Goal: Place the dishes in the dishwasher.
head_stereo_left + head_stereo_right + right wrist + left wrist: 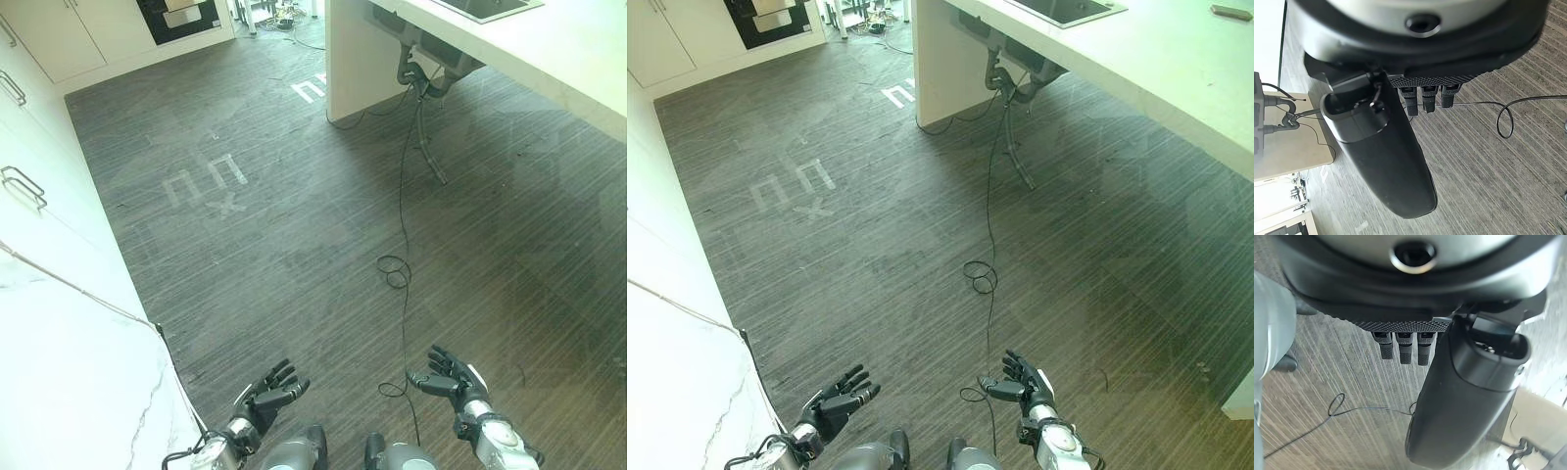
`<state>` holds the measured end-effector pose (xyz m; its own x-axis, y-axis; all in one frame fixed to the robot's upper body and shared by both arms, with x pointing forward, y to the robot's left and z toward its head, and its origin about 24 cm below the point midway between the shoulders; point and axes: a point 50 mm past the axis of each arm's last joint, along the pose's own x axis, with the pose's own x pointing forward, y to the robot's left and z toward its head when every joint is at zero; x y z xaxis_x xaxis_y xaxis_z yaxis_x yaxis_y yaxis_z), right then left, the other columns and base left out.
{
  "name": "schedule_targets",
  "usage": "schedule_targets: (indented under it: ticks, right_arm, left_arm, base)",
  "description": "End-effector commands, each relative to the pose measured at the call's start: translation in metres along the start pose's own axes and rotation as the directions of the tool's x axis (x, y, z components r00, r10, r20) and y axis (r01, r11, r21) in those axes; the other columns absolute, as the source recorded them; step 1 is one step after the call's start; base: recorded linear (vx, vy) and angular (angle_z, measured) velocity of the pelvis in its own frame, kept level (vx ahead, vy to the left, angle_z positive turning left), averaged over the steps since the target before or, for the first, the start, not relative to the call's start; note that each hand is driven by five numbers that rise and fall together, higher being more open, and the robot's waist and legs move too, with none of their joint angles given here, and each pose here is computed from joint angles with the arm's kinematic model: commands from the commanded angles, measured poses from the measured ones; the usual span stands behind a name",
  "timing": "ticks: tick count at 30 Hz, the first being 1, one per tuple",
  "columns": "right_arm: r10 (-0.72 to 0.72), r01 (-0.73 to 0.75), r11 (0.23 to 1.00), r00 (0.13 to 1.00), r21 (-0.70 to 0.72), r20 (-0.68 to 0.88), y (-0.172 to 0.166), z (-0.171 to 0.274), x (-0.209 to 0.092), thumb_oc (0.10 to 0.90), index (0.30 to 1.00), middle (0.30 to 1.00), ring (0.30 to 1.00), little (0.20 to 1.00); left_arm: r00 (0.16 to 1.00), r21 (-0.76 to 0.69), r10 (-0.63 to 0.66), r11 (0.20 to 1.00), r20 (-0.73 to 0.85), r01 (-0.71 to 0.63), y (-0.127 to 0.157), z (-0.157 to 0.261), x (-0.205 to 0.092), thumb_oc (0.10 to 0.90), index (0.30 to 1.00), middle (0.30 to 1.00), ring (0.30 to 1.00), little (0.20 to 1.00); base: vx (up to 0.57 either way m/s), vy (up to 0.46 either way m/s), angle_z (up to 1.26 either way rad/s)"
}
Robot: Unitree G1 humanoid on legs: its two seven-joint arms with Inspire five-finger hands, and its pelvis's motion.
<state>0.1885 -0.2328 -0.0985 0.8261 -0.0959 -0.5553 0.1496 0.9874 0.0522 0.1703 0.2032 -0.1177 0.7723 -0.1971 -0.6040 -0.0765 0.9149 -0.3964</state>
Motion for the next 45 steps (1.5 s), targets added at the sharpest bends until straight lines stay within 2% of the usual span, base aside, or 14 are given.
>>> schedule_targets:
  ticks: [1, 3, 7, 12, 18, 20, 25, 30, 34, 39, 44, 45]
  right_arm:
    - [0.004, -0.005, 1.000, 0.983, 0.005, 0.183, -0.008, 0.041, 0.009, 0.800, 0.900, 0.900, 0.900, 0.900]
    - [0.002, -0.003, 1.000, 0.986, 0.010, 0.169, -0.011, 0.040, 0.007, 0.800, 0.900, 0.900, 0.900, 0.900]
    - [0.022, -0.019, 1.000, 0.980, -0.015, 0.199, -0.013, 0.048, 0.007, 0.800, 0.900, 0.900, 0.900, 0.900]
    - [-0.041, 0.050, 0.998, 0.983, -0.045, 0.181, -0.019, 0.047, 0.007, 0.800, 0.900, 0.900, 0.900, 0.900]
    - [-0.069, 0.082, 0.994, 0.981, -0.068, 0.179, -0.025, 0.049, 0.007, 0.800, 0.900, 0.900, 0.900, 0.900]
    - [-0.072, 0.085, 0.994, 0.982, -0.073, 0.173, -0.024, 0.049, 0.008, 0.800, 0.900, 0.900, 0.900, 0.900]
    - [-0.078, 0.090, 0.994, 0.982, -0.060, 0.172, -0.019, 0.041, 0.007, 0.800, 0.900, 0.900, 0.900, 0.900]
    - [-0.066, 0.083, 0.994, 0.972, -0.070, 0.226, -0.011, 0.053, 0.014, 0.800, 0.900, 0.900, 0.900, 0.900]
    - [-0.064, 0.078, 0.996, 0.966, -0.048, 0.249, -0.017, 0.063, 0.015, 0.800, 0.900, 0.900, 0.900, 0.900]
    - [-0.061, 0.072, 0.997, 0.972, -0.040, 0.229, -0.017, 0.056, 0.013, 0.800, 0.900, 0.900, 0.900, 0.900]
    - [-0.057, 0.066, 0.997, 0.976, -0.036, 0.209, -0.012, 0.048, 0.011, 0.800, 0.900, 0.900, 0.900, 0.900]
    - [-0.043, 0.055, 0.997, 0.976, -0.049, 0.214, -0.014, 0.052, 0.011, 0.800, 0.900, 0.900, 0.900, 0.900]
  left_arm:
    - [0.990, 0.118, -0.080, 0.991, 0.114, 0.066, -0.024, 0.024, 0.014, 0.800, 0.900, 0.900, 0.900, 0.900]
    - [0.990, 0.162, -0.079, 0.985, 0.115, 0.060, -0.024, 0.028, 0.016, 0.800, 0.900, 0.900, 0.900, 0.900]
    - [0.985, 0.140, -0.075, 0.989, 0.153, 0.054, -0.025, 0.035, 0.018, 0.800, 0.900, 0.900, 0.900, 0.900]
    - [0.982, 0.165, -0.080, 0.985, 0.169, 0.052, -0.025, 0.032, 0.015, 0.800, 0.900, 0.900, 0.900, 0.900]
    - [0.988, 0.149, -0.069, 0.988, 0.138, 0.048, -0.022, 0.021, 0.012, 0.800, 0.900, 0.900, 0.900, 0.900]
    - [0.992, 0.117, -0.018, 0.993, 0.125, 0.003, -0.015, 0.014, 0.008, 0.800, 0.900, 0.900, 0.900, 0.900]
    - [0.999, 0.196, 0.016, 0.980, 0.038, -0.023, -0.006, -0.002, 0.003, 0.800, 0.900, 0.900, 0.900, 0.900]
    - [0.997, 0.232, 0.014, 0.972, 0.074, -0.031, -0.005, 0.019, 0.011, 0.800, 0.900, 0.900, 0.900, 0.900]
    - [0.996, 0.266, 0.001, 0.964, 0.090, -0.025, -0.006, 0.037, 0.016, 0.800, 0.900, 0.900, 0.900, 0.900]
    - [1.000, 0.285, 0.011, 0.958, 0.019, -0.016, -0.008, 0.012, 0.012, 0.800, 0.900, 0.900, 0.900, 0.900]
    - [0.994, 0.234, 0.083, 0.970, -0.073, -0.064, 0.000, -0.012, 0.005, 0.800, 0.900, 0.900, 0.900, 0.900]
    - [0.984, 0.216, 0.135, 0.970, -0.118, -0.108, 0.004, -0.024, 0.000, 0.800, 0.900, 0.900, 0.900, 0.900]
  base:
    - [0.06, -0.157, 0.16]
    - [0.17, -0.142, 0.13]
    - [0.17, -0.126, 0.00]
    - [0.30, -0.060, 0.16]
    - [0.40, 0.237, -0.31]
    - [0.44, 0.384, -0.40]
    - [0.44, 0.416, -0.46]
    - [0.07, 0.167, 0.02]
    - [0.10, -0.043, 0.47]
    - [0.37, -0.192, -0.12]
    - [0.48, -0.348, 0.27]
    - [0.60, -0.419, 0.23]
